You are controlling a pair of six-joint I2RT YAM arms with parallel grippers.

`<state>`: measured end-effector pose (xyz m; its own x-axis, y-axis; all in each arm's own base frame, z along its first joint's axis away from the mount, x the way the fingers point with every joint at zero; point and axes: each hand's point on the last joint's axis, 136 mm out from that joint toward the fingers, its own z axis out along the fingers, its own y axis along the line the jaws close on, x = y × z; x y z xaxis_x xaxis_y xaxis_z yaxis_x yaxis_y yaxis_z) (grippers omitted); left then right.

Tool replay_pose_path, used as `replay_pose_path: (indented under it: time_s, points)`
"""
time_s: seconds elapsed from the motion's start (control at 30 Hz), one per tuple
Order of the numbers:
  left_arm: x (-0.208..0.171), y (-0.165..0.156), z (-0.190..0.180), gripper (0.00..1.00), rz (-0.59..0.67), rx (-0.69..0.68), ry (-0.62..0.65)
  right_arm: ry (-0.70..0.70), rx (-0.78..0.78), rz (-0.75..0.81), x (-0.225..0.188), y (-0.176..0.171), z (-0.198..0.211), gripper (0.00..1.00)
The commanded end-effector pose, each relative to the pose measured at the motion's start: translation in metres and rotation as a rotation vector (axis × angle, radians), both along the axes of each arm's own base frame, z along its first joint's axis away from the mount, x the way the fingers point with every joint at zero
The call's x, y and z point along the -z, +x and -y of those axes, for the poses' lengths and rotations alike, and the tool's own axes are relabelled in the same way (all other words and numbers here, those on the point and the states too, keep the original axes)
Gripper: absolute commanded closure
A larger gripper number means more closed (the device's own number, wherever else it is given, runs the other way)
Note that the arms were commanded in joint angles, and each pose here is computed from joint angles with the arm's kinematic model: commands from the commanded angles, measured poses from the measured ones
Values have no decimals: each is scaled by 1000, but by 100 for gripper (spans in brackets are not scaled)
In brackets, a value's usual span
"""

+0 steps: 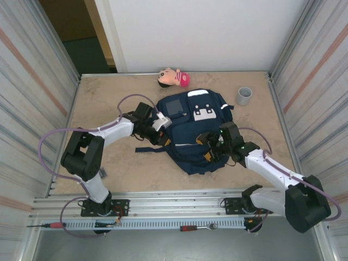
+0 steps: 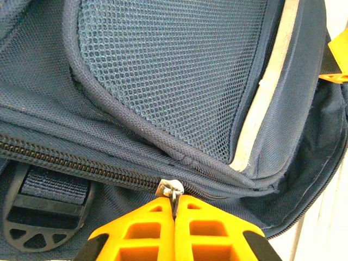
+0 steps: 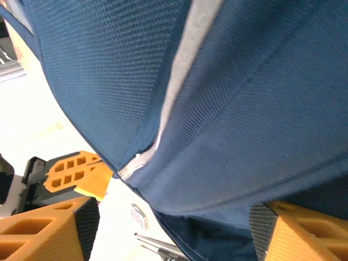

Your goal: Pack the student bag

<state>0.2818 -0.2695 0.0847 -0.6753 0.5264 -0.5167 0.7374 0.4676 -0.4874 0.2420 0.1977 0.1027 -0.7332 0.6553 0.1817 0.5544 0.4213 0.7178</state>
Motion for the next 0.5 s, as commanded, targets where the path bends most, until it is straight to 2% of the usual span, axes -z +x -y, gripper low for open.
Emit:
replay_pose_path:
  time_s: [0.0, 0.23, 0.3, 0.4, 0.47]
  points:
    - [-23, -1, 8, 100, 41, 24, -64, 26, 52, 12, 3, 16, -2, 31]
    - [-26, -10, 10, 100, 37, 46, -86, 54, 111, 48, 8, 43, -9, 56]
    - [-27, -12, 11, 100, 39, 50, -91, 44, 128, 65, 6, 48, -8, 67]
    - [-25, -15, 9, 100, 42, 49, -80, 55, 138, 119, -7, 57, -9, 90]
    - [-24, -18, 9, 100, 45, 51, -68, 60, 142, 165, -21, 62, -10, 97]
